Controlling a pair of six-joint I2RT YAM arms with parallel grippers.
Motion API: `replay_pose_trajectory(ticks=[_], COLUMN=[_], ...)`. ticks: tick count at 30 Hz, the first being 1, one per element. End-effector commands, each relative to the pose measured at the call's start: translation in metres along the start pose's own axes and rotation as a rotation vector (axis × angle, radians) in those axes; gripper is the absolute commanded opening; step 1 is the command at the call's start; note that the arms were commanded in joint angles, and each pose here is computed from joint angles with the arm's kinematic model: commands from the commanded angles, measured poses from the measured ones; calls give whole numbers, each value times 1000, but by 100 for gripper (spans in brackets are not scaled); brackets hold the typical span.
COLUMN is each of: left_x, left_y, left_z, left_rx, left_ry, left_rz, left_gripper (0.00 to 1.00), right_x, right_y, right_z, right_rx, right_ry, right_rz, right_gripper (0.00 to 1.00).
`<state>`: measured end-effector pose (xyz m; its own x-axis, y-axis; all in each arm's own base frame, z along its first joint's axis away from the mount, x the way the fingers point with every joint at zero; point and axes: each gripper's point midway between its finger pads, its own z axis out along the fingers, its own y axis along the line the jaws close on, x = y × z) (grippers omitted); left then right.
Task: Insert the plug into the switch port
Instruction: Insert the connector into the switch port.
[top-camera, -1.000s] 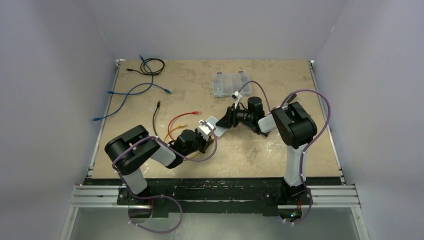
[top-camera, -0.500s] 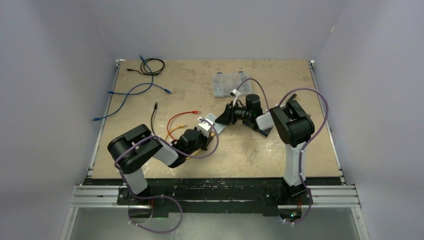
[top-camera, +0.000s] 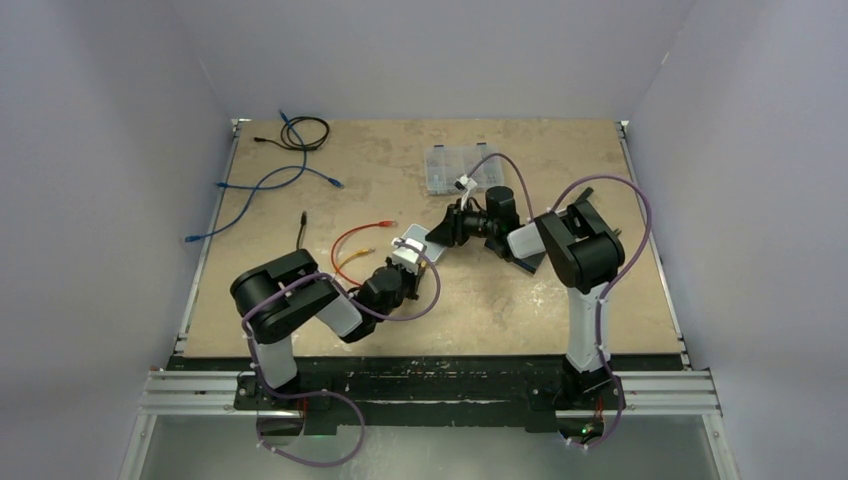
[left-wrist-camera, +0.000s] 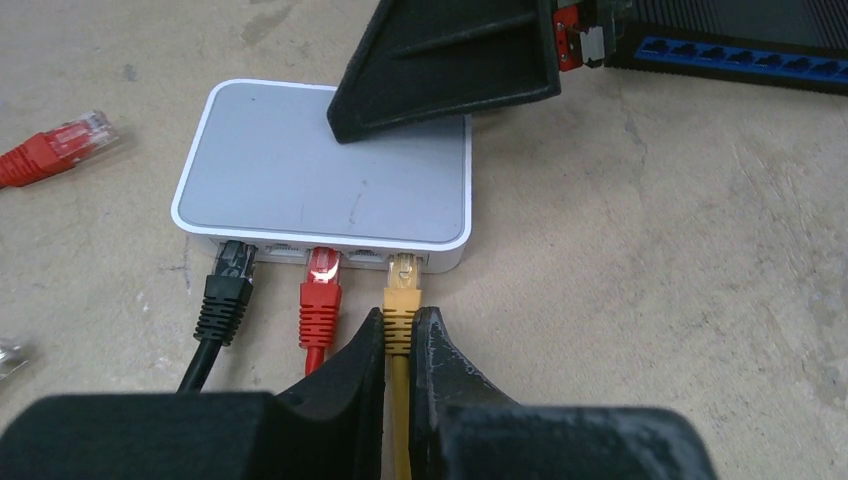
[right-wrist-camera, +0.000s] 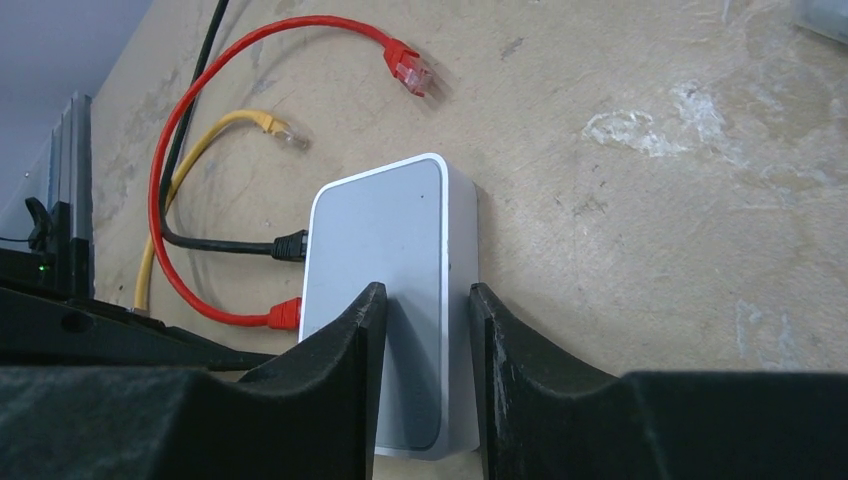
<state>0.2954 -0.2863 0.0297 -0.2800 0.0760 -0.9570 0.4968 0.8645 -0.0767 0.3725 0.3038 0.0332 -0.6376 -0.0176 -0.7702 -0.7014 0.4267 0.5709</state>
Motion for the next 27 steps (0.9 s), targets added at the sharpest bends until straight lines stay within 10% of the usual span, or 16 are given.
replay_pose_trajectory(ticks=[1,27], left_x=[-89,-90], left_y=[37,60], left_z=[-2,-30], left_rx=[-208,-268], left_ry=[-356,-473], left_rz=[-161,-92], left_gripper=[0,0], right_x=[69,98], right_y=[59,100], right_z=[5,20], right_rx=[-209,-401], right_ry=[237,387], right_rz=[142,96], right_gripper=[36,35])
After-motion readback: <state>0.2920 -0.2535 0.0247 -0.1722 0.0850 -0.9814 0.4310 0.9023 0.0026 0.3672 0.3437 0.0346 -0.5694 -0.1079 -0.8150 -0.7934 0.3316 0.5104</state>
